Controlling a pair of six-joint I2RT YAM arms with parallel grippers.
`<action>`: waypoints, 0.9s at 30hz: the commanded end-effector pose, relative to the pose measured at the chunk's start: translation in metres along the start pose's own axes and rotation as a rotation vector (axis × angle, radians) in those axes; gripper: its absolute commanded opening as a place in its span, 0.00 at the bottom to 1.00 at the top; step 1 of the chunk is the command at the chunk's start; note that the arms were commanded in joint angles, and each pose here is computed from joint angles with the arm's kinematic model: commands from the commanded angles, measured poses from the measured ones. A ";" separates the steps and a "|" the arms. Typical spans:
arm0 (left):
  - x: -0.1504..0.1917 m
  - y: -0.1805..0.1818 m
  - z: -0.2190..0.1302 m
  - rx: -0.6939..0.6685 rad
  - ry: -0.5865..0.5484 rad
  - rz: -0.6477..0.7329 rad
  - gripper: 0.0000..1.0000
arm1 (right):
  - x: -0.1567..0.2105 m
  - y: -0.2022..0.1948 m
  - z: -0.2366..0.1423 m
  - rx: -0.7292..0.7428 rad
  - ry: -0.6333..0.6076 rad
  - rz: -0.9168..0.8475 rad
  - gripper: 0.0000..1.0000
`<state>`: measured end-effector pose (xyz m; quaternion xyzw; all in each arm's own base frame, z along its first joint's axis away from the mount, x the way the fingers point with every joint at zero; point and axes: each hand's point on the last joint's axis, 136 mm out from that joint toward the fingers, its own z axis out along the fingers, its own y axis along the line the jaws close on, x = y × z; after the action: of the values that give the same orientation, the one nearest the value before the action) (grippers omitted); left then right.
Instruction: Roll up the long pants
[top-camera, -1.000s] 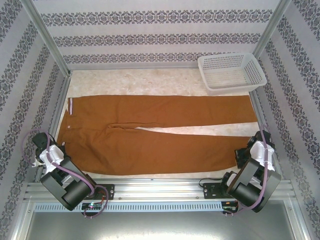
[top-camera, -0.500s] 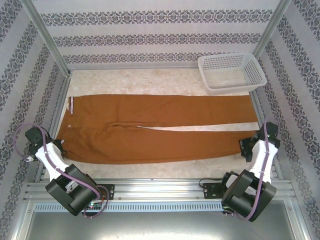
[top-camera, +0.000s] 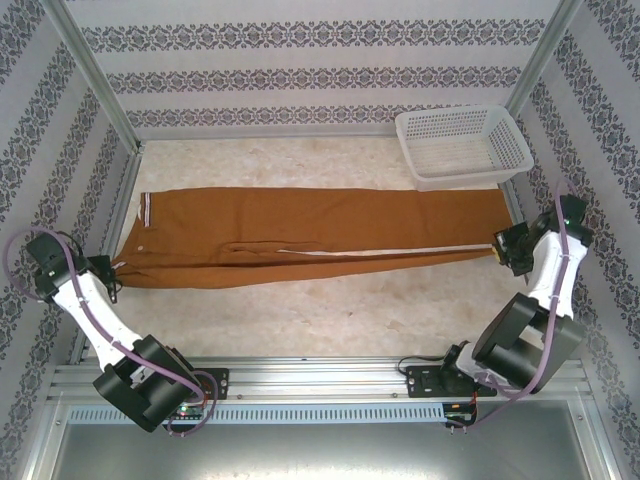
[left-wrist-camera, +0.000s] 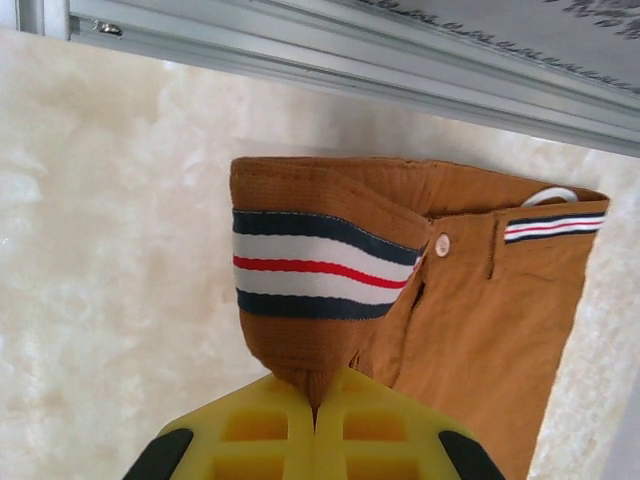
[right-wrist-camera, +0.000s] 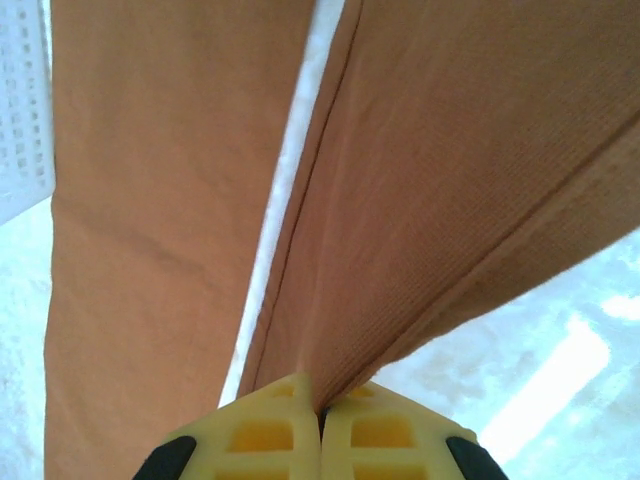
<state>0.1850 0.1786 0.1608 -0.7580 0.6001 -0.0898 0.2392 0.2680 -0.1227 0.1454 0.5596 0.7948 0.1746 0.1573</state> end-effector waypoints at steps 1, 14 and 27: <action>-0.034 -0.030 -0.015 0.071 -0.130 -0.006 0.00 | -0.034 0.021 -0.010 -0.032 -0.089 -0.082 0.00; -0.060 -0.051 -0.041 0.061 -0.215 0.022 0.00 | -0.050 0.031 -0.038 -0.009 -0.157 -0.127 0.00; -0.060 -0.029 -0.073 0.001 -0.257 0.066 0.00 | -0.036 0.011 -0.055 0.030 -0.179 -0.143 0.00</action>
<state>0.1852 0.1872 0.2107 -0.7447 0.6166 -0.0741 0.2444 0.2716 -0.1182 0.1917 0.5095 0.8230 0.1842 0.1706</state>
